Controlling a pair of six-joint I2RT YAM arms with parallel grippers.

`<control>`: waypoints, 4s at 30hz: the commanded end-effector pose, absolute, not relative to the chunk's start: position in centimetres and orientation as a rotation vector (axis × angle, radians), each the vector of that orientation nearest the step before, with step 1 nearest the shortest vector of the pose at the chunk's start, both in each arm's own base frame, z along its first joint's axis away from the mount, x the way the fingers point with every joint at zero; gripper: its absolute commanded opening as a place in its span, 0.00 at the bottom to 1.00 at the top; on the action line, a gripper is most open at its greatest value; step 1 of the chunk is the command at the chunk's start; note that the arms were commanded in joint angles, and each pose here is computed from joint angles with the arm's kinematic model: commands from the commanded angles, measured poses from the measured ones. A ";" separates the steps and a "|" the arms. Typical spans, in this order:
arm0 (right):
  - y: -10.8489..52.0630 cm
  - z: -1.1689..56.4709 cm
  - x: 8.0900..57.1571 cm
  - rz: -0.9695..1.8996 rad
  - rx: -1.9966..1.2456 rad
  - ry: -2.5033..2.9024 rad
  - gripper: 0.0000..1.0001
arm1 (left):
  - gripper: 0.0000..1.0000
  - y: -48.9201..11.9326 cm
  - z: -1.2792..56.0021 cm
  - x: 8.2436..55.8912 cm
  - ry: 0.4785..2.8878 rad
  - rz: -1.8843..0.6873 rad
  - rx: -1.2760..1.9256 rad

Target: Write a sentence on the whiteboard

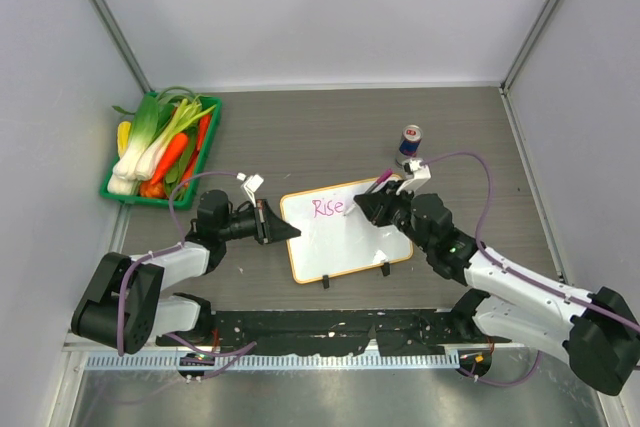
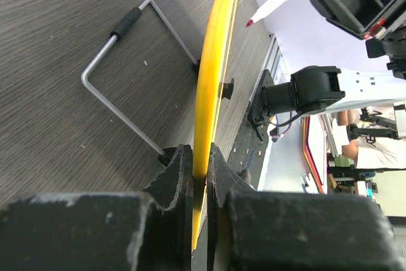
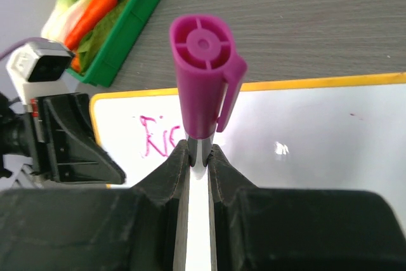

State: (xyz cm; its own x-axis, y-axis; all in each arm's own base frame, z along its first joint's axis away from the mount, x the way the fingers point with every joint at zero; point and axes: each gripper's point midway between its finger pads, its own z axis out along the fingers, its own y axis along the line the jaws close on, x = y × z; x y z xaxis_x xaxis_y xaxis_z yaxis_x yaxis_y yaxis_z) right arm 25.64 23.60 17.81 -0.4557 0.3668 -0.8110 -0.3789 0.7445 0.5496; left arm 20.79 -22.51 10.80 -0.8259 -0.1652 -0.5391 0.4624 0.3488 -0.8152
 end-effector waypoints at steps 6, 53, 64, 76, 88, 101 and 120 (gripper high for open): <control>23.8 24.0 26.4 0.948 0.033 1.665 0.01 | 0.00 -21.8 9.2 22.0 2.106 -1.388 0.226; 20.7 21.5 29.1 0.667 0.106 1.708 0.01 | 0.00 -21.8 9.0 22.1 2.114 -1.391 0.222; 21.6 20.1 29.3 0.673 0.083 1.753 0.01 | 0.00 -21.9 9.1 22.0 2.110 -1.394 0.229; 22.0 18.5 28.3 0.698 0.046 1.810 0.01 | 0.00 -21.9 9.1 22.0 2.111 -1.394 0.226; 20.5 17.6 27.8 0.640 0.066 1.830 0.01 | 0.00 -21.8 9.1 22.0 2.111 -1.392 0.225; 21.1 17.1 27.2 0.669 0.022 1.855 0.01 | 0.00 -21.9 9.1 22.0 2.111 -1.393 0.227; 21.8 21.0 27.7 0.776 0.082 1.748 0.01 | 0.00 -21.8 9.0 22.0 2.112 -1.389 0.225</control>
